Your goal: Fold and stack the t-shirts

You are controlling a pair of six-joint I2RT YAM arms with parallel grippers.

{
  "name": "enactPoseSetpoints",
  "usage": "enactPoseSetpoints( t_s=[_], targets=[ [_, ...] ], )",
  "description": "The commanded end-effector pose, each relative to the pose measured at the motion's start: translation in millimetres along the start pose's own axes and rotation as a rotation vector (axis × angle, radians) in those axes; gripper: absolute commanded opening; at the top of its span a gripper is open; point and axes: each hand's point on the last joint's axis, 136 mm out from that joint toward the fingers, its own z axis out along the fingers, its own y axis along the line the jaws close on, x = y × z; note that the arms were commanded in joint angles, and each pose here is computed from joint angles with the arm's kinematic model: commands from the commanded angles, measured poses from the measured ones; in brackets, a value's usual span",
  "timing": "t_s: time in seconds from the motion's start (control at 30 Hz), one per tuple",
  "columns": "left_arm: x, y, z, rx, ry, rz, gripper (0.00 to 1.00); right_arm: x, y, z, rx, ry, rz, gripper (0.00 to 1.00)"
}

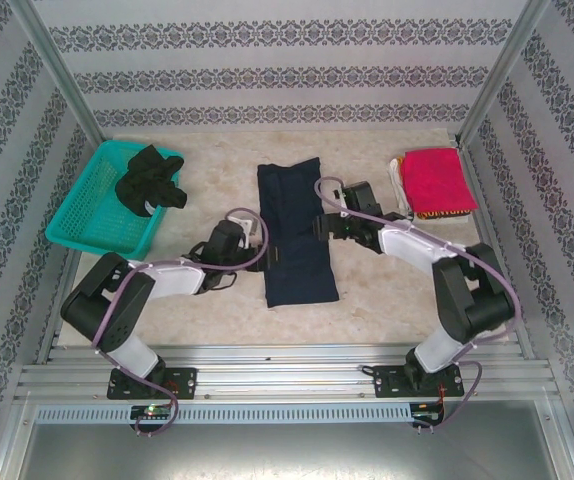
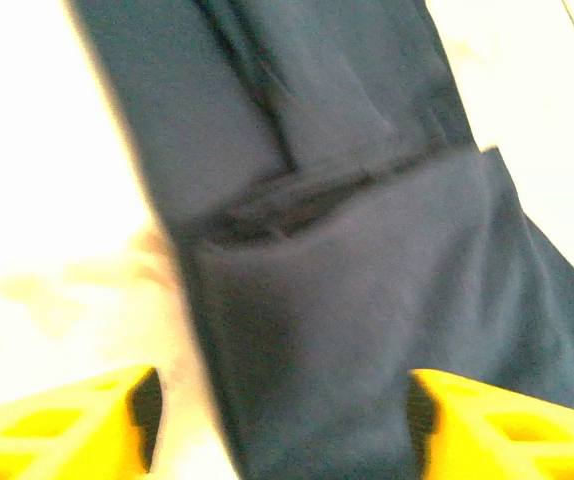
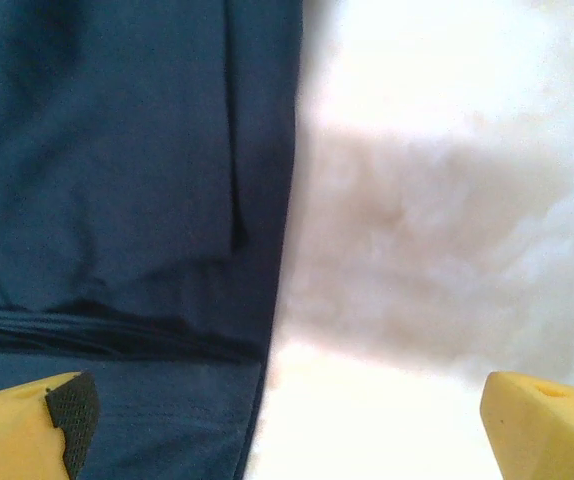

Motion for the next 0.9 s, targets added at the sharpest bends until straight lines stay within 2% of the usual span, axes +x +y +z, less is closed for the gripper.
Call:
enactPoseSetpoints(
  t_s=[0.0,0.1,0.2,0.3,0.47,0.57,0.77,0.87],
  targets=[
    [-36.9,32.9,-8.8,-0.194,-0.105,-0.038,0.97,-30.8,-2.6,-17.7,-0.027,-0.151,-0.068,0.98],
    [-63.7,52.1,-9.0,-0.330,-0.116,-0.066,1.00,-35.0,-3.5,-25.8,-0.057,-0.166,-0.060,0.98],
    [-79.2,65.1,2.6,-0.403,-0.043,-0.121,1.00,-39.8,-14.0,-34.5,-0.019,-0.199,-0.035,0.97],
    [-92.0,68.7,22.7,-0.394,-0.012,-0.195,1.00,-37.9,-29.2,-38.0,0.013,-0.215,0.016,0.96],
    [-105.7,66.4,60.2,-0.347,0.052,-0.274,0.90,-28.5,-21.9,-43.8,-0.052,-0.195,-0.059,0.92],
    [-107.8,73.2,78.0,-0.327,0.078,-0.329,0.81,-26.9,-15.3,-49.0,-0.087,-0.197,-0.085,0.92],
    [-112.9,76.4,106.2,-0.269,0.116,-0.368,0.46,-22.5,1.0,-48.5,-0.171,-0.180,-0.110,0.89],
    [-114.0,76.4,114.4,-0.260,0.136,-0.368,0.37,-21.8,9.2,-45.2,-0.201,-0.169,-0.125,0.88]
  ],
)
